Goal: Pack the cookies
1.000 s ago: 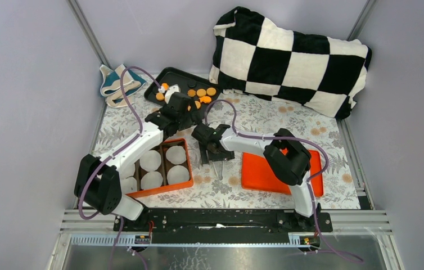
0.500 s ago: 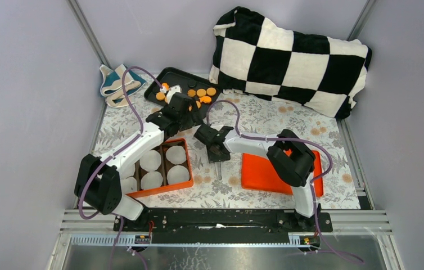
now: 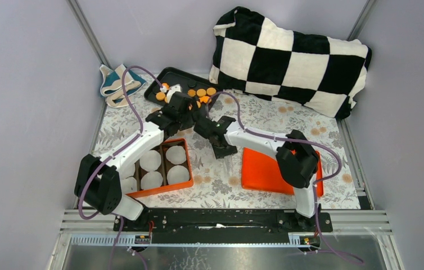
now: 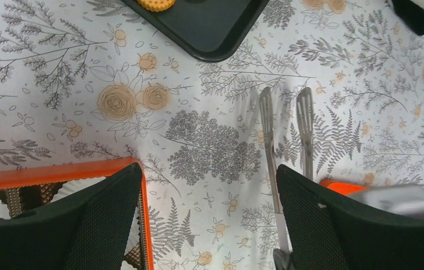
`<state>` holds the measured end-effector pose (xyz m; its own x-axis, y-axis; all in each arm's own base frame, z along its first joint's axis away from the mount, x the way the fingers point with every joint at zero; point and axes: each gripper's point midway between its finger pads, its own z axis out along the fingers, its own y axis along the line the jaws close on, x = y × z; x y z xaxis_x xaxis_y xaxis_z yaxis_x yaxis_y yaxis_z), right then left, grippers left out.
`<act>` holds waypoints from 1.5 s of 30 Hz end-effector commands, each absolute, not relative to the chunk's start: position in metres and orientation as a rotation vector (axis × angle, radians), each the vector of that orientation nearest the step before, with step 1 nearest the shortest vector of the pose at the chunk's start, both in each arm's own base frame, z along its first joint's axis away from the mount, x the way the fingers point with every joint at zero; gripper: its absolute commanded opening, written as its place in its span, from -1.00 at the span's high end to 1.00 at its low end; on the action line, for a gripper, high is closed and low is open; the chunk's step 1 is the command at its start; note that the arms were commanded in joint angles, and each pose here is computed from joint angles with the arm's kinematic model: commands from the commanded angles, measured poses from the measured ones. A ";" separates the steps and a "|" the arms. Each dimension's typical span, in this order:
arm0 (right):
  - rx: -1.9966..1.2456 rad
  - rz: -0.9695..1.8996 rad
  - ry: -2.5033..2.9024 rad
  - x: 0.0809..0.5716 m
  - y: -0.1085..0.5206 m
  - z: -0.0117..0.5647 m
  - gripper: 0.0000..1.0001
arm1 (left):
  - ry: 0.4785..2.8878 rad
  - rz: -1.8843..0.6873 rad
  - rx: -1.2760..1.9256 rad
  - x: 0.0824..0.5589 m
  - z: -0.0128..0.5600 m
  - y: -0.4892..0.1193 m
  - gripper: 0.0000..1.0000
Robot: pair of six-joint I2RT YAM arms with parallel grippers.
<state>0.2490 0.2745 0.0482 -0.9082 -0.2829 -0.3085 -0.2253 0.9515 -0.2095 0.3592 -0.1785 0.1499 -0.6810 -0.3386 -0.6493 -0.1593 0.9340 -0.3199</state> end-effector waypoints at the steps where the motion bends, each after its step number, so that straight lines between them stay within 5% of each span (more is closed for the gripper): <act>1: -0.385 -0.178 2.620 0.267 0.271 0.138 0.07 | 2.301 -0.355 -0.304 0.368 0.165 -0.190 -0.86; 10: -0.336 -0.001 2.498 0.269 0.274 0.196 -0.02 | 2.327 -0.395 -0.266 0.382 0.158 -0.207 -0.86; 18: -0.323 -0.063 2.442 0.272 0.255 0.190 0.07 | 2.354 -0.192 -0.288 0.435 0.126 -0.209 -0.85; 33: -0.220 -0.011 2.272 0.271 0.219 0.247 0.10 | 2.434 0.087 -0.371 0.501 0.047 -0.187 -0.61; 45: -0.164 0.055 2.166 0.271 0.209 0.290 0.09 | 2.586 -0.113 -0.139 0.457 0.008 -0.263 -0.52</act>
